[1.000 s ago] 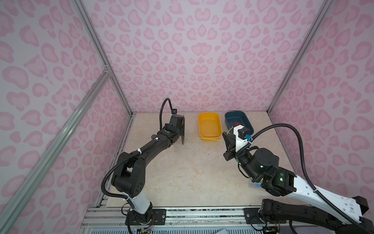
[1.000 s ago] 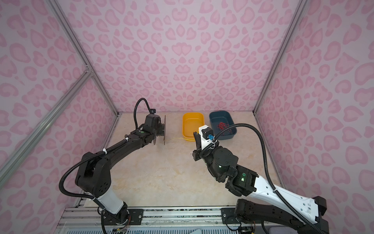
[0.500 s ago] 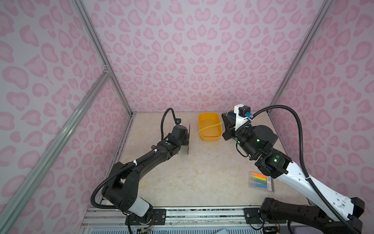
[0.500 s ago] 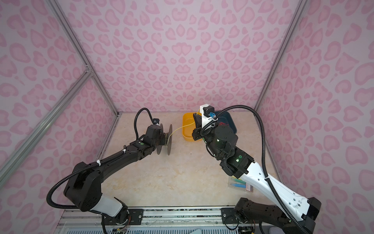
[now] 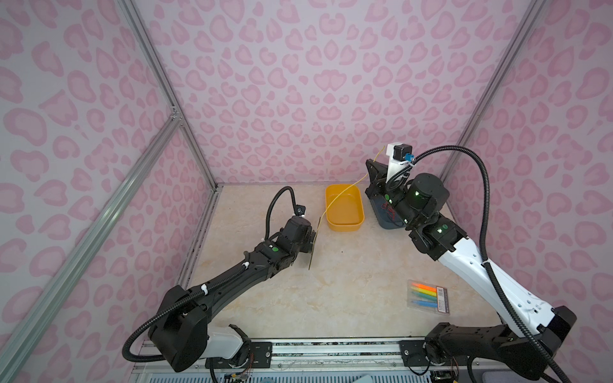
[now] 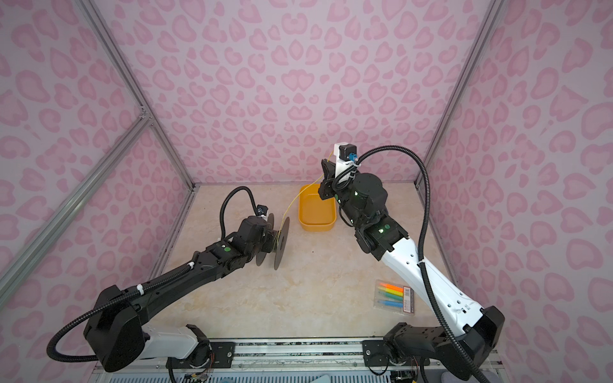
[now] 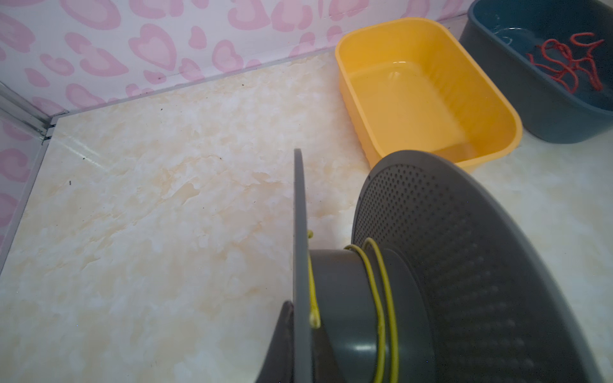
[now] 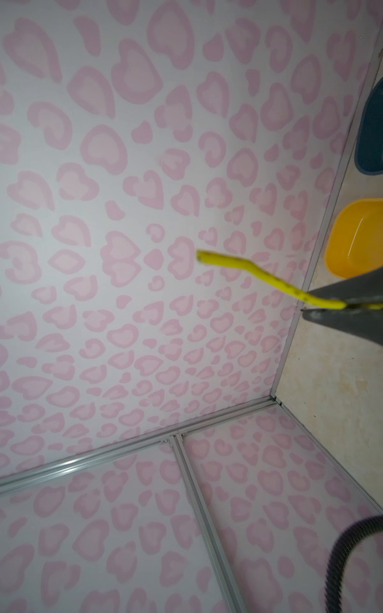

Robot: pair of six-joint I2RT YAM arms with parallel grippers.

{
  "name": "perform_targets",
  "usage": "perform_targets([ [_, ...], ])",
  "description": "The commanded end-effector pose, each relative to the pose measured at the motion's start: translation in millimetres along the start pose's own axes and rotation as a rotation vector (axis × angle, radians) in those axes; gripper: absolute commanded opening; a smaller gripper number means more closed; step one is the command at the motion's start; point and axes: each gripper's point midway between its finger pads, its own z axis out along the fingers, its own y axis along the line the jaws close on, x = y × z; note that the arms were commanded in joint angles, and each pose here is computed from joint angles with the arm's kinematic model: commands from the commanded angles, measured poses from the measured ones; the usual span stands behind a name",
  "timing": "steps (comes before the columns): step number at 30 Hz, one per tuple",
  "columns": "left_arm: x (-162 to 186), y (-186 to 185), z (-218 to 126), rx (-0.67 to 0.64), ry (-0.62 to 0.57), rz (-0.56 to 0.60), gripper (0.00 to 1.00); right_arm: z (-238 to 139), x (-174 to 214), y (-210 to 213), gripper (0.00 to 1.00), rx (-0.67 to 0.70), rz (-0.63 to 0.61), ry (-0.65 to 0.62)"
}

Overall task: Wrap the cables
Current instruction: 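Lift the wire high over the teal tub with the right gripper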

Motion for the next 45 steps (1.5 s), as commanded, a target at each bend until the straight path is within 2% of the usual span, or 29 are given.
perform_targets([
  [1, 8.1, -6.8, -14.3, 0.048, 0.029, 0.034, 0.04, 17.3, -12.7, -6.3, 0.00, -0.023, 0.023, -0.034],
  [12, 34.6, -4.2, -48.6, 0.102, 0.074, 0.076, 0.04, 71.1, -7.6, -61.3, 0.00, 0.048, 0.072, -0.026],
  [18, 48.2, -19.2, -46.3, 0.116, 0.106, 0.118, 0.04, 85.1, -18.3, -62.7, 0.00, 0.031, 0.071, -0.036],
  [30, 69.5, -48.8, -59.6, 0.206, 0.145, 0.214, 0.04, 106.5, -15.4, -80.0, 0.00, 0.033, 0.081, -0.011],
  [45, 74.3, -83.2, -74.6, 0.283, 0.134, 0.303, 0.04, 126.7, 9.4, -90.9, 0.00, 0.049, 0.082, 0.046],
])
